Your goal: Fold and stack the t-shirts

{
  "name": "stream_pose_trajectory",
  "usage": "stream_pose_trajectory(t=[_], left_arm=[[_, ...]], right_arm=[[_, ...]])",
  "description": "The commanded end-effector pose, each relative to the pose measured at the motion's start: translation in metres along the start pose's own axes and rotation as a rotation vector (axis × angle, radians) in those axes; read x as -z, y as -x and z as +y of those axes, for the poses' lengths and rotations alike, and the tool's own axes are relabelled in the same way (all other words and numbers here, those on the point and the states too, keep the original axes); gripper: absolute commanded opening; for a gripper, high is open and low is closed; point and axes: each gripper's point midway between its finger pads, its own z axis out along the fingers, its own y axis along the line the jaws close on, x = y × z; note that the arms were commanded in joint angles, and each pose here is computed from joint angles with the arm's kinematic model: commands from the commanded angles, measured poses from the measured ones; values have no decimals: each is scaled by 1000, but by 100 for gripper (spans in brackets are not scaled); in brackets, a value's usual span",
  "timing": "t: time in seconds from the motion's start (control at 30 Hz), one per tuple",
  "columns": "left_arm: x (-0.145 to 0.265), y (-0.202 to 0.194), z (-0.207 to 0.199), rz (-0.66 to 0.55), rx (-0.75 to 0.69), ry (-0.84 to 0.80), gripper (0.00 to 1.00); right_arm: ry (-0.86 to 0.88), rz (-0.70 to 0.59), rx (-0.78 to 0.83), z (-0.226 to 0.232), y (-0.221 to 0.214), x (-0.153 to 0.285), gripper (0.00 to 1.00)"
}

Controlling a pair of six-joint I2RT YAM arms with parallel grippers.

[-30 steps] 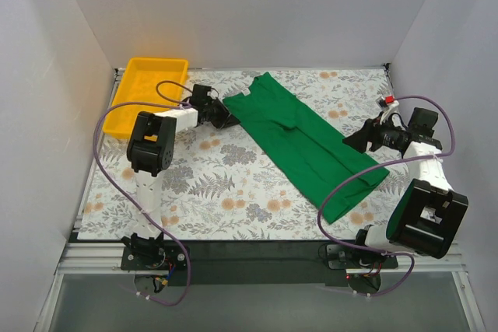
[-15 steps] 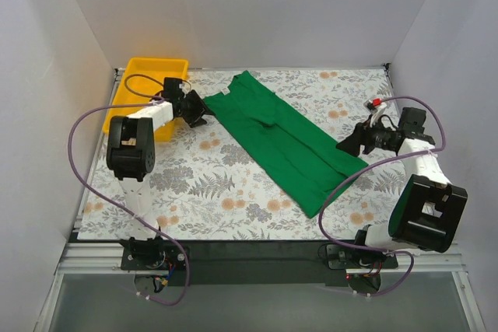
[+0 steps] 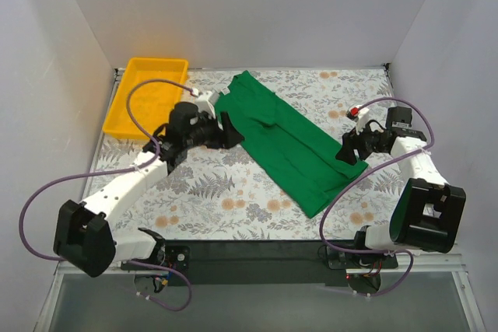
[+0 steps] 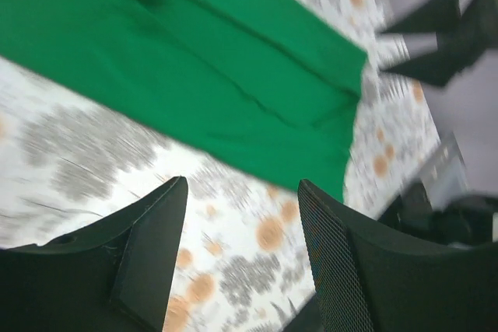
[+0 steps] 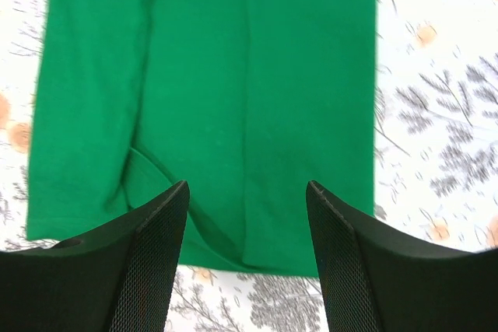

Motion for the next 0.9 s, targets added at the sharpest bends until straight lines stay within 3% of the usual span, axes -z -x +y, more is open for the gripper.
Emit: stream_pose_trajectory(t=[0.0, 0.13, 0.3, 0.37, 0.57, 0.87], left_arm=[[-6, -102, 1, 225, 77, 30, 58], [-14, -151, -37, 258, 277, -44, 58], [-34, -182, -66, 284, 370, -57, 58], [-42, -189, -78, 300, 343, -77, 58], [-65, -206, -86, 352, 331, -52, 58], [-97, -235, -79, 398, 511, 108, 57]], right_arm=[[-122, 85, -19, -27, -8, 15, 68], [-135, 81, -92, -29, -13, 18, 68], [-100, 68, -143, -18, -20, 13, 68], [-94, 77, -154, -16, -24, 12, 68], [-89, 102, -147, -14, -34, 11, 68], [-58, 83, -169, -9, -34, 6, 68]])
